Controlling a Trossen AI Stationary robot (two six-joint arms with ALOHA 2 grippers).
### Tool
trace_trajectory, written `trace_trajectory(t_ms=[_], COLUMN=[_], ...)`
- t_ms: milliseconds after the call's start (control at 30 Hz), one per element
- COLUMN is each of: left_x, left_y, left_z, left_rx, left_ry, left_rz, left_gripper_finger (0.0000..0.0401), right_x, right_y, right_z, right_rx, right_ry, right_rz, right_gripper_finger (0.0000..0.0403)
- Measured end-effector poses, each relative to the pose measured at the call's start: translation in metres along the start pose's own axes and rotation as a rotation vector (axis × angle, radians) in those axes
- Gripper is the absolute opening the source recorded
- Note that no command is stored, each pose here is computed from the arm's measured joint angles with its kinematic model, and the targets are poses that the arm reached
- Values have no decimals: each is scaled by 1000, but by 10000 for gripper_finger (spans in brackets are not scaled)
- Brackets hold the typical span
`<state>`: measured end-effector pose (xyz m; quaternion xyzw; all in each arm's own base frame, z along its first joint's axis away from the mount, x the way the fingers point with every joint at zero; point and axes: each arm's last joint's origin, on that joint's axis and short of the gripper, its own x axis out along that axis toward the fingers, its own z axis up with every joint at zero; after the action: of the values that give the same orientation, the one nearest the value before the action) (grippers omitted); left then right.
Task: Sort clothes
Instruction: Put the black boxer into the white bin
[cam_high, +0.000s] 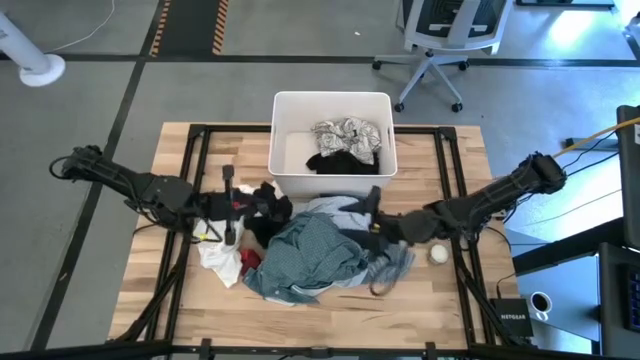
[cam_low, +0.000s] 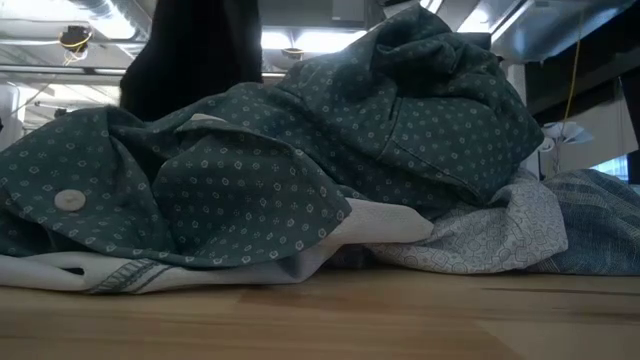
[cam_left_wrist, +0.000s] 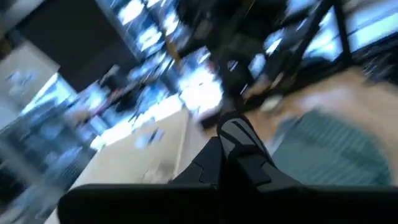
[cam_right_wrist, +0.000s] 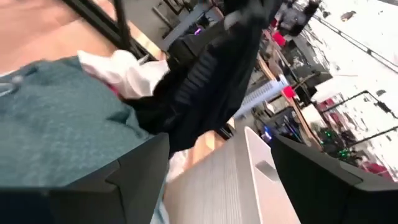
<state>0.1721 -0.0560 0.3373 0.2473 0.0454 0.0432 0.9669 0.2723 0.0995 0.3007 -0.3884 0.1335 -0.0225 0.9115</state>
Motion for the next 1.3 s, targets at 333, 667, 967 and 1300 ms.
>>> trace_trajectory(t_ms=[333, 667, 967, 1300], left_x=[16, 33, 44, 44], left_y=[-7, -15, -18, -17], left_z=[6, 4, 0, 1], left_rx=[88, 108, 71, -104], left_ry=[-104, -137, -121, -114], left_rz=[-63, -104, -103, -98], left_gripper_finger=[4, 4, 6, 16], right_x=[64, 125, 156, 150], right_y=[0, 1, -1, -7], right_z=[-14, -15, 0, 5], right_rx=[129, 156, 92, 12], right_ry=[-273, -348, -319, -342], right_rz=[12, 55, 110, 100], right_gripper_finger=[301, 301, 245, 29])
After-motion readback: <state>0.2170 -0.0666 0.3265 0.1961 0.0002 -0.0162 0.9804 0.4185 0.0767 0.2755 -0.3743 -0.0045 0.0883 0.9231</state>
